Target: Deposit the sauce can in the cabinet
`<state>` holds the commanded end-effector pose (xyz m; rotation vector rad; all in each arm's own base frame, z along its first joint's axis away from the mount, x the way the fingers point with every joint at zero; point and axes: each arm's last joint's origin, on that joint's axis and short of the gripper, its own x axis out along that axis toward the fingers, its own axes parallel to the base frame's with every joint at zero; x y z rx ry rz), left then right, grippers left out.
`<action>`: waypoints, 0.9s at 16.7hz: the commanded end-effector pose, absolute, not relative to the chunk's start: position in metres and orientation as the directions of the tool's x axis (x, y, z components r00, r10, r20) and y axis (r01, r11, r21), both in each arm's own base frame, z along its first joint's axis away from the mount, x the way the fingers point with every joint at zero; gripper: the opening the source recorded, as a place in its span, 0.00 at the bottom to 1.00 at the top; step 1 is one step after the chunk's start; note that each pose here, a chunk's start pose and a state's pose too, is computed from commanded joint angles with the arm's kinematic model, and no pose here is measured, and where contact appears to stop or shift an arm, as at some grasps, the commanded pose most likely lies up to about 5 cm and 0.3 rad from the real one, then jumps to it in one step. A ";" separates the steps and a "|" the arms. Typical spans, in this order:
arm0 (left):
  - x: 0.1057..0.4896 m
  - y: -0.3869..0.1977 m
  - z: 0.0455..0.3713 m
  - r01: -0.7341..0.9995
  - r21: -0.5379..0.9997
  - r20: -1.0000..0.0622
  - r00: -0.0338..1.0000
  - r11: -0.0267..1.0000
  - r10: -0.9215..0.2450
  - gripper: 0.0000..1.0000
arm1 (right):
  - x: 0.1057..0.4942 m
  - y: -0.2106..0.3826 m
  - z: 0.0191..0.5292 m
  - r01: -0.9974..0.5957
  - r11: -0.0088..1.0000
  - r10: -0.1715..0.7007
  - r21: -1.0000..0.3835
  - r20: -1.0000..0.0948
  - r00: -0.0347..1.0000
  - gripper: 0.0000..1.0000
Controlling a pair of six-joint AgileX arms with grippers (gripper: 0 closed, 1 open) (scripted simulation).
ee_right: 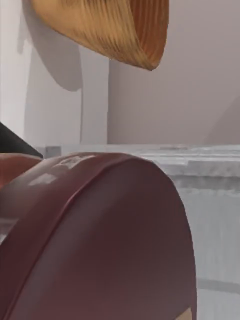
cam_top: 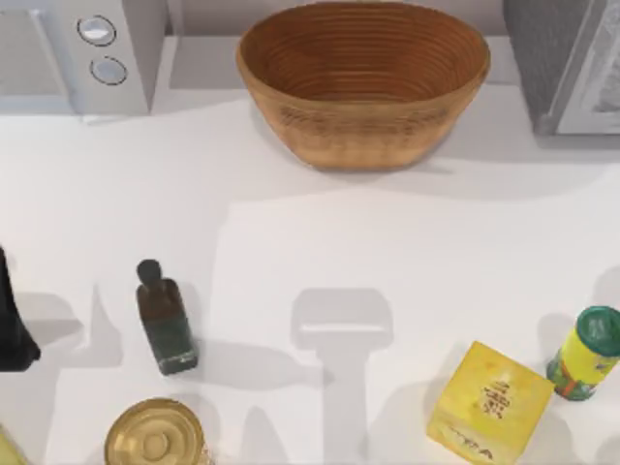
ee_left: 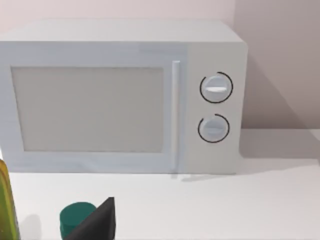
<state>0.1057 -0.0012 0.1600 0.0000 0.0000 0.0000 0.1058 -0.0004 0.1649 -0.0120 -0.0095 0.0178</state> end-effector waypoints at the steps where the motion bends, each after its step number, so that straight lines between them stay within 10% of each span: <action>1: 0.106 -0.001 0.160 0.000 0.000 0.000 1.000 1.000 0.000 1.00 | 0.106 -0.001 0.161 -0.004 1.000 0.004 -0.002 0.002 1.000 0.00; 15: 0.106 -0.001 0.160 0.000 0.000 0.000 1.000 1.000 0.000 1.00 | 0.118 0.002 0.237 0.023 1.000 -0.023 -0.002 -0.148 0.989 0.00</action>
